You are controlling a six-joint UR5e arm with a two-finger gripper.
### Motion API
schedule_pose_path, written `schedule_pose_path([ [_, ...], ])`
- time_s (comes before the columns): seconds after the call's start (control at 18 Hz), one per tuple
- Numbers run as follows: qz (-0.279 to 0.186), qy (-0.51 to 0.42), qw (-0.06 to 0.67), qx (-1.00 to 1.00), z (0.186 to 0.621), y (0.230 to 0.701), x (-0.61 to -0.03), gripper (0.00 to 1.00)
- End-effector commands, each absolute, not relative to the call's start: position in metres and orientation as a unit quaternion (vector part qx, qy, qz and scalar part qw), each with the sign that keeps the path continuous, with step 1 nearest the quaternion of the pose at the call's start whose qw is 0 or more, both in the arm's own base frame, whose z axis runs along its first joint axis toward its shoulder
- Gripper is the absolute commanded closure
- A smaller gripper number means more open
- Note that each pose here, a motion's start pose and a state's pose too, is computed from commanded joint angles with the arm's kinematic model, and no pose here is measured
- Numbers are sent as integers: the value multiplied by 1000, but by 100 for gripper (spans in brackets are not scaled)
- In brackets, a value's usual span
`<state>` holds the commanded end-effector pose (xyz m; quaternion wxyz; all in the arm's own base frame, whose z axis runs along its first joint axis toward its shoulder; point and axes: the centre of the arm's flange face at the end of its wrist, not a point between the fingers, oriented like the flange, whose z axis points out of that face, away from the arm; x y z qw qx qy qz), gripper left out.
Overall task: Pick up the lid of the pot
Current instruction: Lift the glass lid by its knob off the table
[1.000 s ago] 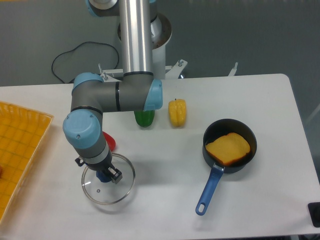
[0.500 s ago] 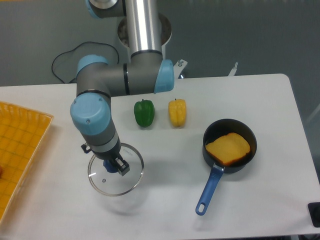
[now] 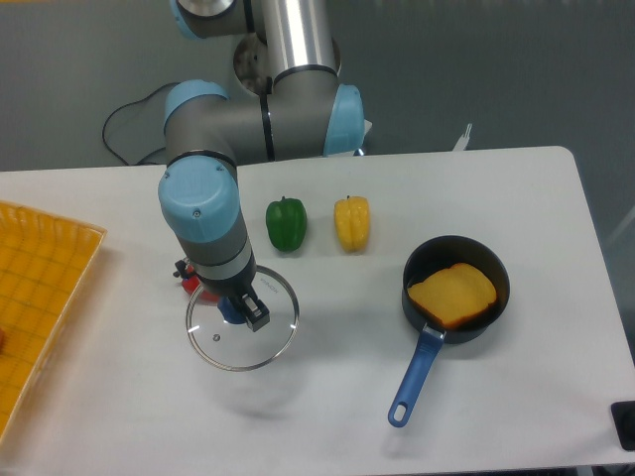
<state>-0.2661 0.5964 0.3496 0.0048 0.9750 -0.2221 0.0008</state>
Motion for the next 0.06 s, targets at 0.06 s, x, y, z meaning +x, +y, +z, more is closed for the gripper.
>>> schedule_pose_path([
  [0.06,1,-221,5,975,350,595,-267,37],
])
